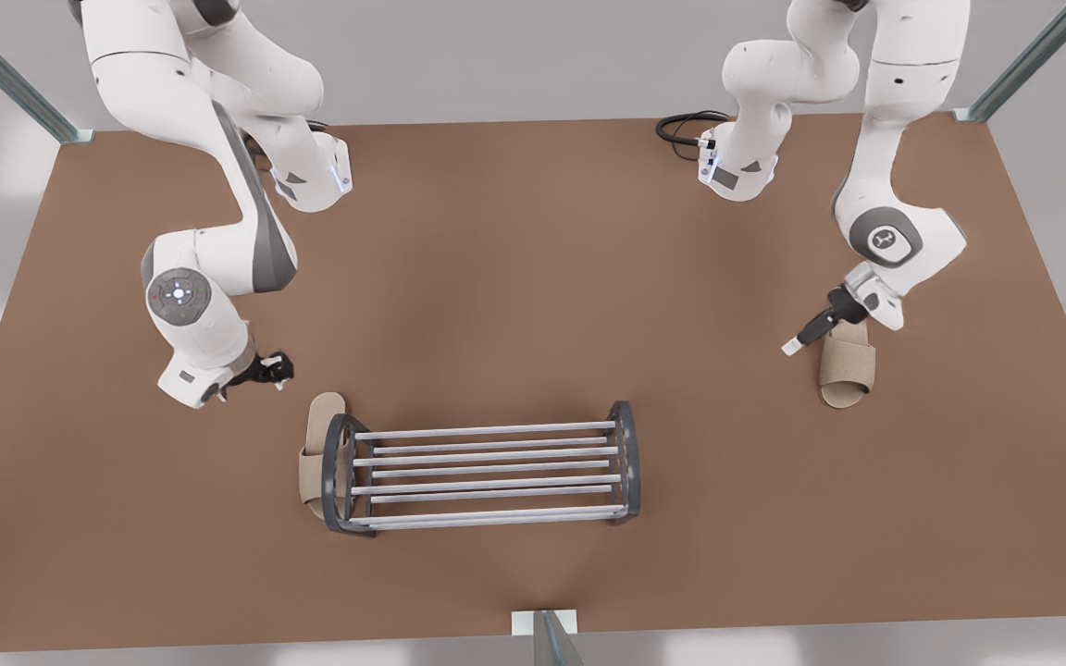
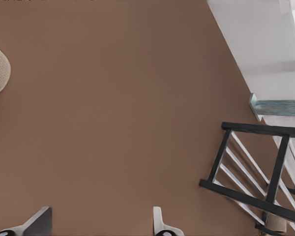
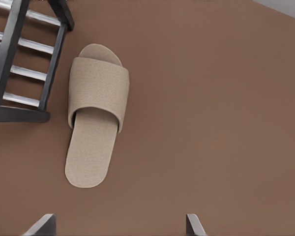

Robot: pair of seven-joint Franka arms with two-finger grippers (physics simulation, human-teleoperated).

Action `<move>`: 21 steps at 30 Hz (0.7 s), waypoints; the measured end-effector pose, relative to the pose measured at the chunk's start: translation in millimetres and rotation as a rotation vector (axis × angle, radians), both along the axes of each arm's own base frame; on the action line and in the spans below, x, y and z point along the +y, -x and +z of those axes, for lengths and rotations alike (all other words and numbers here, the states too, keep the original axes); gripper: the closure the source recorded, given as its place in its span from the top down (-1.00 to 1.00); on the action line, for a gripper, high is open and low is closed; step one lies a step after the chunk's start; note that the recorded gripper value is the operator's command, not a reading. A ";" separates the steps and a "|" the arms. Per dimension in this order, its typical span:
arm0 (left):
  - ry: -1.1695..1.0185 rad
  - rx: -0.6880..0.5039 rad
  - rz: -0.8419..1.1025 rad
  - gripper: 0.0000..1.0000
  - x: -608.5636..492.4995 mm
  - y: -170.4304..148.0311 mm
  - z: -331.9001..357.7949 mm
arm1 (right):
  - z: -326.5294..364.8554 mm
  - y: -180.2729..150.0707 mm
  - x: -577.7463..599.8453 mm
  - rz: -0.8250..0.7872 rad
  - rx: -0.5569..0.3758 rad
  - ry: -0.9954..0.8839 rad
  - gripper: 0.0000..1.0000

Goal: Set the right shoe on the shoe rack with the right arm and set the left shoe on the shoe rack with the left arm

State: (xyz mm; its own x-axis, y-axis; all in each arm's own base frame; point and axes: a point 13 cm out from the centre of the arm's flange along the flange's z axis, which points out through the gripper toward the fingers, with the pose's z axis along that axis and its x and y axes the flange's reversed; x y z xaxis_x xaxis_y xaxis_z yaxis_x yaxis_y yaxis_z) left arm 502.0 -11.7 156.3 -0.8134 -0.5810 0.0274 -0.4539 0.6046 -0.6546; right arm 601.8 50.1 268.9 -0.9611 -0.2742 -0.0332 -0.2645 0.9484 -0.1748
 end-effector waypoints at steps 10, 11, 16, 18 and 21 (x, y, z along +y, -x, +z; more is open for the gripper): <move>-0.204 -0.206 0.450 1.00 177.3 100.1 -63.2 | -54.2 -64.7 60.8 0.789 -0.304 0.116 1.00; -0.221 -0.231 0.424 1.00 171.5 99.8 -65.1 | -55.0 -71.8 65.6 0.875 -0.324 0.148 1.00; -0.295 -0.368 0.373 1.00 162.5 87.1 -63.0 | -54.9 -85.5 60.2 1.249 -0.334 0.391 1.00; -0.329 -0.404 0.380 1.00 170.2 85.6 -62.0 | -67.7 -83.1 39.8 1.347 -0.315 0.465 1.00; -0.363 -0.428 0.378 1.00 176.8 85.5 -65.4 | -114.3 -73.2 7.3 1.389 -0.307 0.422 1.00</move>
